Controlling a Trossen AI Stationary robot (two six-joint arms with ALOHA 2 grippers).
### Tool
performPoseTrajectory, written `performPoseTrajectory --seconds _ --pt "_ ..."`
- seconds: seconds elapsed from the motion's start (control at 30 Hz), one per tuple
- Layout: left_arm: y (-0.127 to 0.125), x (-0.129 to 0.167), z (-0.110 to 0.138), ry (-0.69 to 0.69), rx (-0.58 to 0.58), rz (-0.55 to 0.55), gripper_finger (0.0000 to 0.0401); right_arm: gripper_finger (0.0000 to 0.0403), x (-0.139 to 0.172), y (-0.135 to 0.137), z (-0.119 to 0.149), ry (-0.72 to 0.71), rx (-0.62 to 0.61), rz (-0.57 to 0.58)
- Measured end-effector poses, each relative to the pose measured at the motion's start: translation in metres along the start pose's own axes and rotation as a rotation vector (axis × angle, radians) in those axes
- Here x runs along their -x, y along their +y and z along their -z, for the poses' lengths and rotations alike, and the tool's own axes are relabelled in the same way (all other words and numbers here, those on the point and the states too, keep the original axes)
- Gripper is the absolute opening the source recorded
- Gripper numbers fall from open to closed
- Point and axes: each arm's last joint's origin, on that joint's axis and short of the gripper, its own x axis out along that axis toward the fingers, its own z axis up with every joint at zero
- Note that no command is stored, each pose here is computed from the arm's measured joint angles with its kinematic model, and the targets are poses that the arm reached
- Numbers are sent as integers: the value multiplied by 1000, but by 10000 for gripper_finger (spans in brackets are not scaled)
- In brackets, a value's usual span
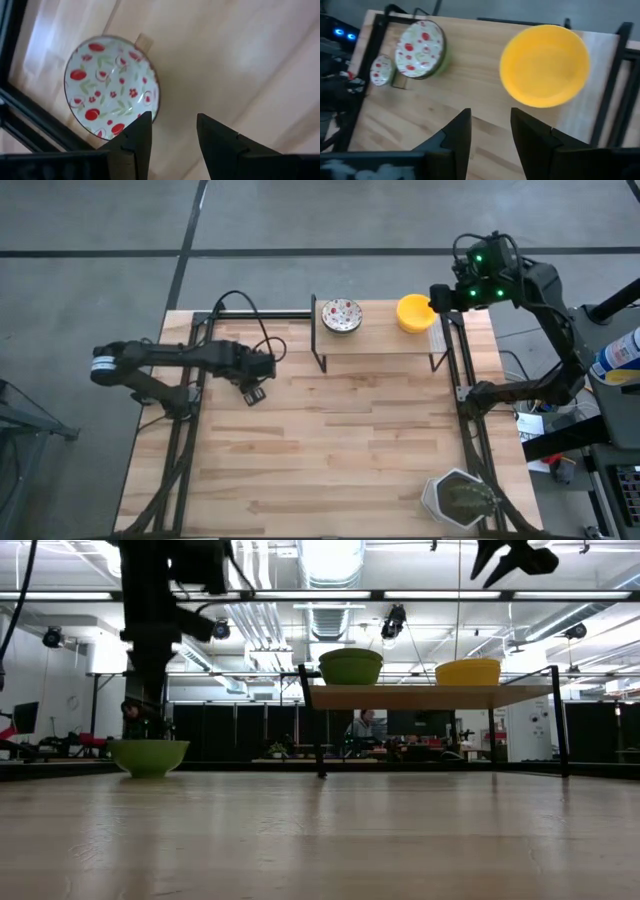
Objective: Pick & Place Mini bowls
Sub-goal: Stack the green patterned bowl on the green patterned bowl on the shelf
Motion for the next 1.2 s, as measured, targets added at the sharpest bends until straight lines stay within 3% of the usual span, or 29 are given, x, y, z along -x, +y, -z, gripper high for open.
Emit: performPoseTrajectory --seconds 0.23,0.47,0.9,1.2 --pt "12 -25 5 59 80 -25 149 134 0 9 1 -24 11 -51" --pt "10 -43 9 72 110 57 149 128 0 11 0 -32 13 -62" --pt "10 -63 16 35 40 1 145 126 0 12 -1 -46 1 -72" --pt "7 -75 18 59 -9 -1 101 122 -2 12 -1 -44 1 -71"
